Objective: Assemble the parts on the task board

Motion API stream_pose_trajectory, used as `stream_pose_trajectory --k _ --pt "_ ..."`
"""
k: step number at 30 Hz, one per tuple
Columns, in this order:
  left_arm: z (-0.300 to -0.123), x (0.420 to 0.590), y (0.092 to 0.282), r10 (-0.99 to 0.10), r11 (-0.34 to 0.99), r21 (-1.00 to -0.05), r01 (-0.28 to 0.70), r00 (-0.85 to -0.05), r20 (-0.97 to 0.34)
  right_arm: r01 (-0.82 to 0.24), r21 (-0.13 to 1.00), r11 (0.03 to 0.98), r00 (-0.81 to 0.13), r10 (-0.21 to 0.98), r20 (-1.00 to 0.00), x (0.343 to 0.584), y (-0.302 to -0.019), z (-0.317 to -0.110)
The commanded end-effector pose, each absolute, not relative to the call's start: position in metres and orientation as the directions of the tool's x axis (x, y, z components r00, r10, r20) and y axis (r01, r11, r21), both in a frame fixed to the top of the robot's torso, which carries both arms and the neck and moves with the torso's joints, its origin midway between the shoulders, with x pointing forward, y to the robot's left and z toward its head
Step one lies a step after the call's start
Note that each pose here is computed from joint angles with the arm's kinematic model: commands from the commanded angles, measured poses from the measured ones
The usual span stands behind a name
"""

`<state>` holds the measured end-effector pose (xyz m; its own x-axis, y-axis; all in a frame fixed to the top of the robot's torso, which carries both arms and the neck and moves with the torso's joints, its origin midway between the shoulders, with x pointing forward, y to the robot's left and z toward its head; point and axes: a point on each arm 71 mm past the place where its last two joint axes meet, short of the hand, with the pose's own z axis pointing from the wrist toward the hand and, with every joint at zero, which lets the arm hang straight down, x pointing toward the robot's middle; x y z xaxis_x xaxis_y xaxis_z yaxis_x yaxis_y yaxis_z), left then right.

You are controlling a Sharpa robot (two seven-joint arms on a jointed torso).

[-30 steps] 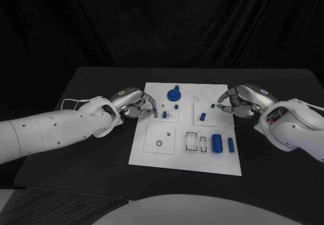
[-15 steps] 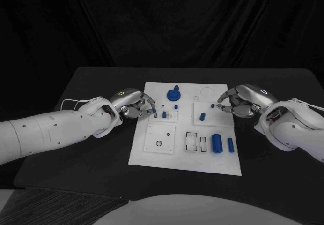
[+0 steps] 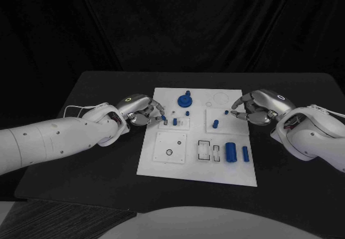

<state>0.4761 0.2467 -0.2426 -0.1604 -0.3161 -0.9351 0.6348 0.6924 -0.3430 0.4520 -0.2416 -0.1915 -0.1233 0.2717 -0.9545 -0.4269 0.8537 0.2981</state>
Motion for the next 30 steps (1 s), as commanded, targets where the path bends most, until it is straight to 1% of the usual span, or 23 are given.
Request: stream_pose_trajectory --k 1,30 --pt "-0.2446 0.4755 0.2471 -0.309 0.69 -0.349 0.634 -0.178 -0.934 -0.427 0.299 0.853 -0.117 0.276 -0.954 0.4511 -0.2419 -0.1916" --pt "-0.244 0.4754 0.2493 -0.311 0.687 -0.342 0.641 -0.166 -0.936 -0.427 0.299 0.853 -0.117 0.277 -0.954 0.4509 -0.2418 -0.1914"
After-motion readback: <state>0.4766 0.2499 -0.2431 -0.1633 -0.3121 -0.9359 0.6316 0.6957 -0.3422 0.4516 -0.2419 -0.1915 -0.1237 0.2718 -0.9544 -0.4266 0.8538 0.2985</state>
